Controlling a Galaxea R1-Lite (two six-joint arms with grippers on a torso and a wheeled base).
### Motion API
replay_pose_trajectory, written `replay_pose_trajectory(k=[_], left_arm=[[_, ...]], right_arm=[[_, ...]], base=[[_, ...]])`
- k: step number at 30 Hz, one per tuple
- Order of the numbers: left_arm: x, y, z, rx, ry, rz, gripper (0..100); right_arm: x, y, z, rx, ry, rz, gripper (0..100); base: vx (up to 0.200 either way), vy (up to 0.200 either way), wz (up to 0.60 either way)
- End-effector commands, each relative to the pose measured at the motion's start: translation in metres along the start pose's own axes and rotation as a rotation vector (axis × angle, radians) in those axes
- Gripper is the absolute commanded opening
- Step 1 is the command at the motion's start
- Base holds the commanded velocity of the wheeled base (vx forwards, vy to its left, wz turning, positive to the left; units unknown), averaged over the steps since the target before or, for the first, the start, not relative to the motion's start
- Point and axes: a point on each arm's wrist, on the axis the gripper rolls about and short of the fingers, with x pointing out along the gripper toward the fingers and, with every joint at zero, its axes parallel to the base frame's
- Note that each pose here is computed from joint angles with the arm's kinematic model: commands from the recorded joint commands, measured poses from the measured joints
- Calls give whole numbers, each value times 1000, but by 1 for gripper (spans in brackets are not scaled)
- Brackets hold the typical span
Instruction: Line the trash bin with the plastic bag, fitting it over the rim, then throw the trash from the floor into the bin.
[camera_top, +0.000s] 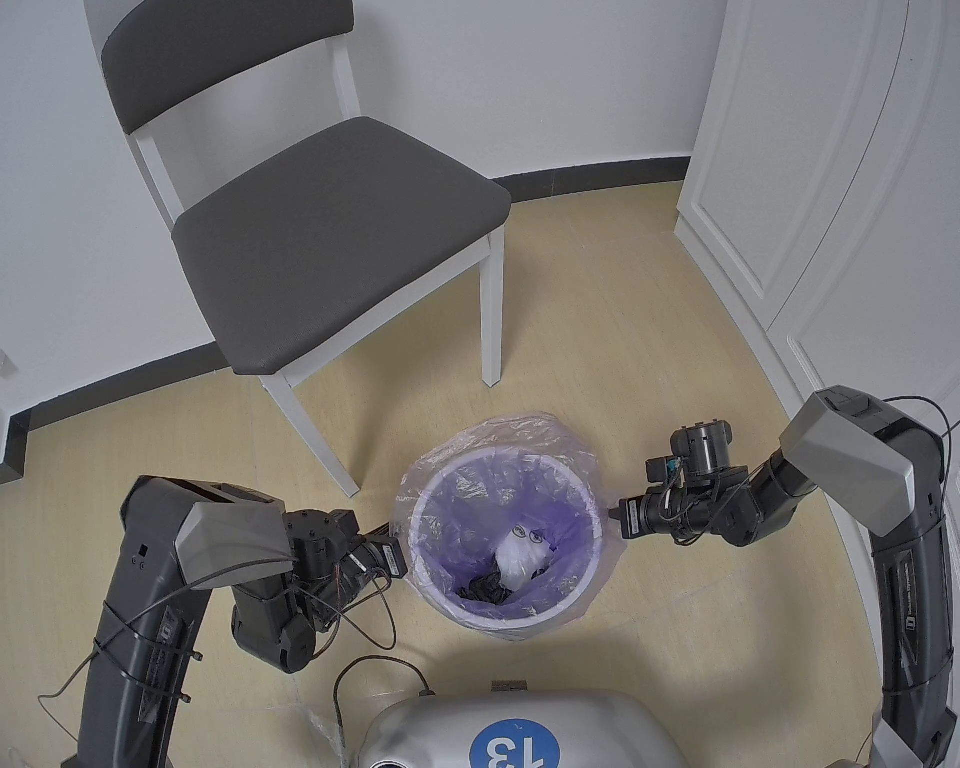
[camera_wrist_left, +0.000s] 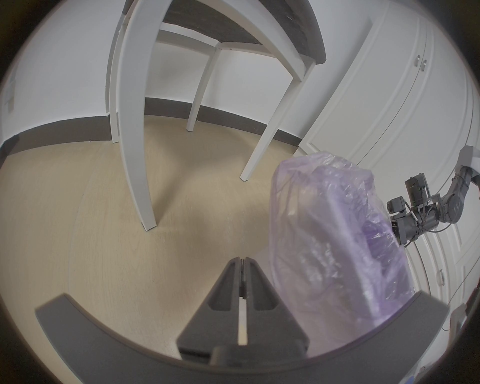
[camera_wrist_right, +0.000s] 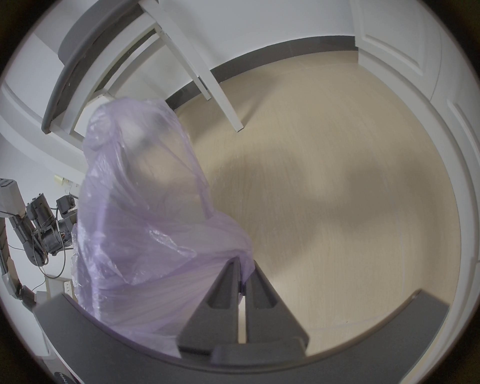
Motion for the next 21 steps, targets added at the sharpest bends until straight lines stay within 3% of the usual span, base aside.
replay_pose_trajectory(k=[1, 8, 10, 21], left_arm=[[2, 1, -5, -1, 8, 2, 0], [2, 1, -3, -1, 1, 2, 0], [2, 2, -2, 1, -2, 2, 0], [1, 3, -4, 0, -1, 9, 0]], right_arm=[[11, -2, 2, 6, 32, 0, 0], [26, -6, 10, -10, 57, -27, 0], [37, -9, 14, -37, 61, -73, 0], [59, -1, 19, -116, 134, -93, 0]], base=[[0, 0, 0], [0, 0, 0], [0, 0, 0], [0, 0, 0]])
